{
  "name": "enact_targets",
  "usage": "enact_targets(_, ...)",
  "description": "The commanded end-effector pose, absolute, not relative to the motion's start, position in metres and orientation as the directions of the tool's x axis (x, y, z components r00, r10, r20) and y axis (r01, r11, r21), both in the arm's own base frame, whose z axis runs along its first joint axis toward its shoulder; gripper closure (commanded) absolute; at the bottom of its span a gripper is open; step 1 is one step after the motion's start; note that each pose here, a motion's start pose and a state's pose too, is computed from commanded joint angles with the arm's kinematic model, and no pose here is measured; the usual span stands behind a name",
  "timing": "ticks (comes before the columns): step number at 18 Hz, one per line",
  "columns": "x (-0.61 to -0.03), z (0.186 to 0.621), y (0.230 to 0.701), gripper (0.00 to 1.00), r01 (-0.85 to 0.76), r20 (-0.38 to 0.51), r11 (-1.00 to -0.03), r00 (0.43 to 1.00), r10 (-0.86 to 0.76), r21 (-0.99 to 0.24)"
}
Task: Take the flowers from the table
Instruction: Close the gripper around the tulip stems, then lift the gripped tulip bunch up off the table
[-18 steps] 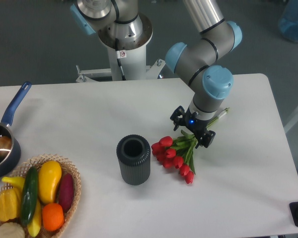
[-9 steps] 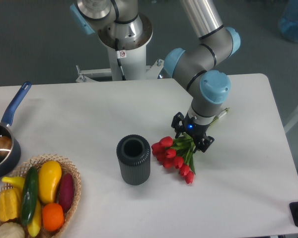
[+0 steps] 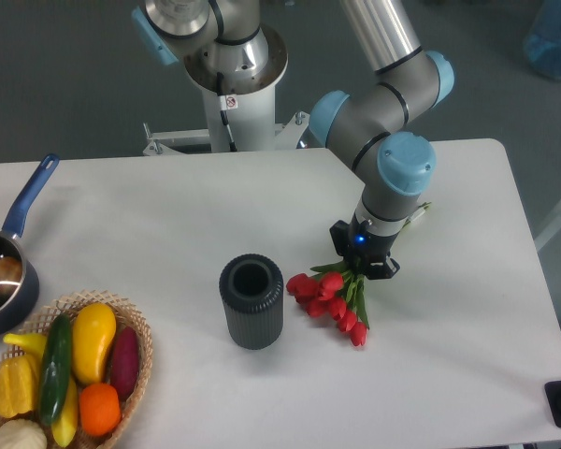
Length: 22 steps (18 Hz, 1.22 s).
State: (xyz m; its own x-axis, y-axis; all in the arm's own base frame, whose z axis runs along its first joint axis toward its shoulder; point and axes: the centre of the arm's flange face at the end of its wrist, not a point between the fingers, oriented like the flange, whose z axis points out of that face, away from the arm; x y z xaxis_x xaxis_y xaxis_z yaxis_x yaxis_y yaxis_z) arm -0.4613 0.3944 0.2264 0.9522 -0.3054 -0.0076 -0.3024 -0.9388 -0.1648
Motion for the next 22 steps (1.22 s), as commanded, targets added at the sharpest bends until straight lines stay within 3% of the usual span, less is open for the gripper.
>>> enact_targets(7,-0.482,0.25,0.393,0.85,-0.305,-0.061,-0.937,0.952,-0.299,-0.168)
enact_targets(13,-0.499,0.281,0.394,0.91,-0.294,-0.122,-0.939,0.953,-0.276,-0.176)
enact_targets(22,-0.512,0.307,0.4,0.93,-0.243,-0.162,-0.951,0.964,-0.213,-0.193)
